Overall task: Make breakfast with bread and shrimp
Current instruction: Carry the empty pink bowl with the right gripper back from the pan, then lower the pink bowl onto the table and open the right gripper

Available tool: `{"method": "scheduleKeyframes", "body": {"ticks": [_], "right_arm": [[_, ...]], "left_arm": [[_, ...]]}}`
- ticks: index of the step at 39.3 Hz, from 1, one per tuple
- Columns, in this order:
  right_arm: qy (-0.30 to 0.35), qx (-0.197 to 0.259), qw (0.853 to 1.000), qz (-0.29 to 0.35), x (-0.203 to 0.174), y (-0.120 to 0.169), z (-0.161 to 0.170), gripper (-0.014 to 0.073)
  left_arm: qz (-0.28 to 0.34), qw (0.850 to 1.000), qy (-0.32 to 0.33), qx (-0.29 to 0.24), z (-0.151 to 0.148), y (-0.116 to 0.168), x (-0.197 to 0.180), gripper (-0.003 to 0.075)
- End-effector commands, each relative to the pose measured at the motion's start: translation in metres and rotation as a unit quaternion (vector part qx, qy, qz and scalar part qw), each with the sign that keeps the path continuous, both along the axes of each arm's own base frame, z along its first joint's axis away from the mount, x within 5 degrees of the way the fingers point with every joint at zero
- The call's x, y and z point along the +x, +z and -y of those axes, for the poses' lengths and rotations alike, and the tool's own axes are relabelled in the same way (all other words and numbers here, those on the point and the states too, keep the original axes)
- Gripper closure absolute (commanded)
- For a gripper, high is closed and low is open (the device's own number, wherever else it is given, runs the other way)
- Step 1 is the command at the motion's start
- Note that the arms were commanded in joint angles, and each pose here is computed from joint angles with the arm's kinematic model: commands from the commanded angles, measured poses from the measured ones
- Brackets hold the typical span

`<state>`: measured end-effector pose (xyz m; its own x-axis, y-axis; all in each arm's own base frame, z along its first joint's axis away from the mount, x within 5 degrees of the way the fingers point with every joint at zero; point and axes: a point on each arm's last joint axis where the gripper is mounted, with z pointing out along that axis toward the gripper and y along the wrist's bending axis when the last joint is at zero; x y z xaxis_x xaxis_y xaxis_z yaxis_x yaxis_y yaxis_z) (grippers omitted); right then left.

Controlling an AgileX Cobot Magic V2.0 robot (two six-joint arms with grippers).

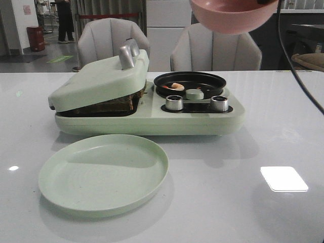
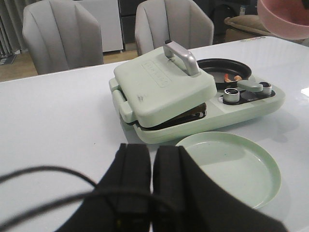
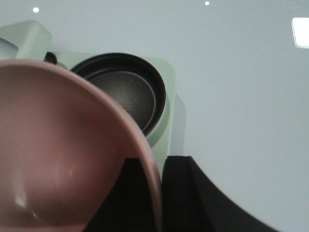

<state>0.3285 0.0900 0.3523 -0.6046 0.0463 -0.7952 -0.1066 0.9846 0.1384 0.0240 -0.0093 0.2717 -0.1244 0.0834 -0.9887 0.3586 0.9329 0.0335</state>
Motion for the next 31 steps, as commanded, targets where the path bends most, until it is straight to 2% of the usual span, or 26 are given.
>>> {"method": "scheduleKeyframes", "body": {"ticks": [1, 8, 15, 18, 25, 31], "right_arm": [[-0.005, 0.004, 0.998, 0.056, -0.006, 0.021, 0.009, 0.0459], [-0.066, 0.017, 0.997, 0.021, -0.001, 0.0, 0.047, 0.0459], [-0.087, -0.011, 0.995, -0.038, 0.0, -0.023, 0.077, 0.0459], [-0.078, -0.024, 0.995, -0.06, 0.003, -0.032, 0.081, 0.0459], [-0.066, -0.023, 0.992, -0.101, 0.017, -0.058, 0.08, 0.0459], [-0.093, 0.017, 0.984, -0.152, 0.029, -0.088, 0.091, 0.0459]], "left_arm": [[0.047, 0.998, 0.0, -0.028, 0.0, 0.015, -0.002, 0.0606], [0.047, 0.998, 0.0, -0.028, 0.0, 0.015, -0.002, 0.0606], [0.047, 0.998, 0.0, -0.028, 0.0, 0.015, -0.002, 0.0606], [0.047, 0.998, 0.0, -0.028, 0.0, 0.015, -0.002, 0.0606], [0.047, 0.998, 0.0, -0.028, 0.0, 0.015, -0.002, 0.0606], [0.047, 0.998, 0.0, -0.028, 0.0, 0.015, -0.002, 0.0606]]}}
